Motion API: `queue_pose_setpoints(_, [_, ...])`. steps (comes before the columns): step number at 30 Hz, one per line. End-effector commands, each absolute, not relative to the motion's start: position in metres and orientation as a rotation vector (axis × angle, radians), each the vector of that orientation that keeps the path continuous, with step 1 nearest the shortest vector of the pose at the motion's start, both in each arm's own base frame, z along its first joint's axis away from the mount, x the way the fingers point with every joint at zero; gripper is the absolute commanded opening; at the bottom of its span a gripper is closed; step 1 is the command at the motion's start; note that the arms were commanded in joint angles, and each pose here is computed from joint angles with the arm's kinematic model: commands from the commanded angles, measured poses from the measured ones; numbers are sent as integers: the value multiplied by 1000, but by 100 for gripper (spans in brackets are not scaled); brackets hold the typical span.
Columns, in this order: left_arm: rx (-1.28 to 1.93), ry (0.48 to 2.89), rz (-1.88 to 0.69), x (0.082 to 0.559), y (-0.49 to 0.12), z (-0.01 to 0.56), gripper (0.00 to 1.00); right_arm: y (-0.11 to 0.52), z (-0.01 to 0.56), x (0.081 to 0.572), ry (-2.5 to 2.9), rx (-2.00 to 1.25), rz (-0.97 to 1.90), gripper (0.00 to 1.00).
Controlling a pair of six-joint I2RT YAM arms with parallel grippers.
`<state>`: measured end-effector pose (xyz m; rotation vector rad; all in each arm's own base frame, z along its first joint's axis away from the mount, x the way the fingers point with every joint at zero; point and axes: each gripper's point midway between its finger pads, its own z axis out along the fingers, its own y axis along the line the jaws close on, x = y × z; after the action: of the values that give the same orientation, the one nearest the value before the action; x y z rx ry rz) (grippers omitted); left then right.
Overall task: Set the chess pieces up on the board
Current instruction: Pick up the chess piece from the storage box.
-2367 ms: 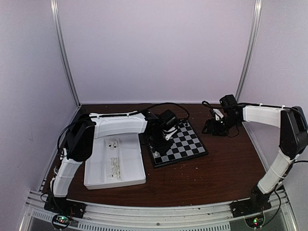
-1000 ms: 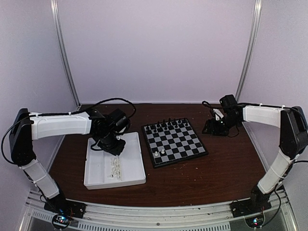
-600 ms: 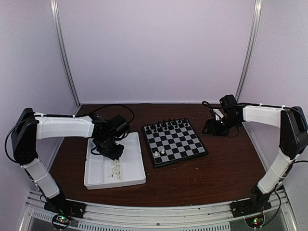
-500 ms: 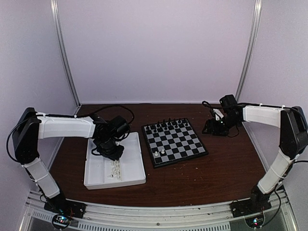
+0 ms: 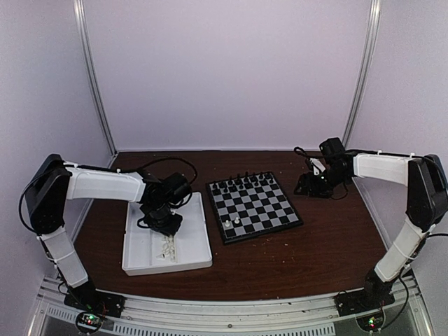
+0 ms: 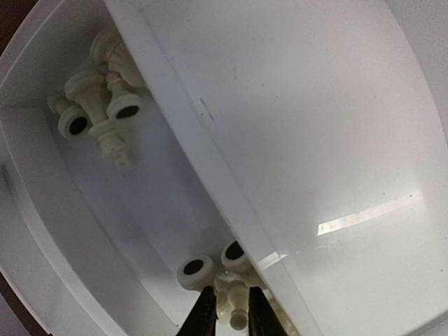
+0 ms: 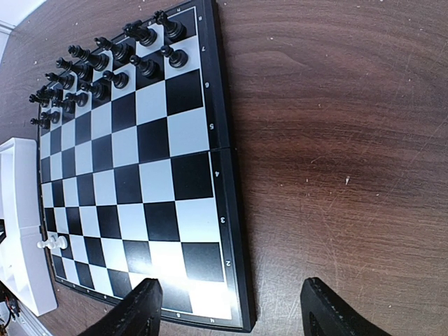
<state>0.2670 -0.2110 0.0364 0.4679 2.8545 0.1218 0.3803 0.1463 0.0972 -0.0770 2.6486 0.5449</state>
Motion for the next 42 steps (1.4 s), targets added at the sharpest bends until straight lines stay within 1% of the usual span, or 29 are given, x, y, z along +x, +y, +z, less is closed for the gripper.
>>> queue_pose_setpoints(1, [458,2871,122,266,-208,28,18,140,101,381,2636,-60,515,71])
queue_pose_setpoints(11, [448,2894,107,256,-203,25,17,142,98,384,2639,-56,523,71])
queue_pose_setpoints(17, [451,2897,87,256,-206,26,9,142,97,383,2641,-56,523,71])
queue_pose_setpoints(23, [450,2887,95,256,-204,33,7,142,96,383,2642,-56,524,71])
queue_pose_setpoints(29, [473,2822,45,267,-214,69,8,143,98,384,2637,-60,524,71])
queue_pose_setpoints(34, [518,2747,-81,278,-235,103,10,142,98,384,2635,-60,526,71])
queue_pose_setpoints(39, [589,2683,-178,286,-267,125,10,143,98,384,2633,-62,531,71])
queue_pose_setpoints(42, [659,2625,-219,291,-298,137,9,144,99,385,2629,-64,538,71])
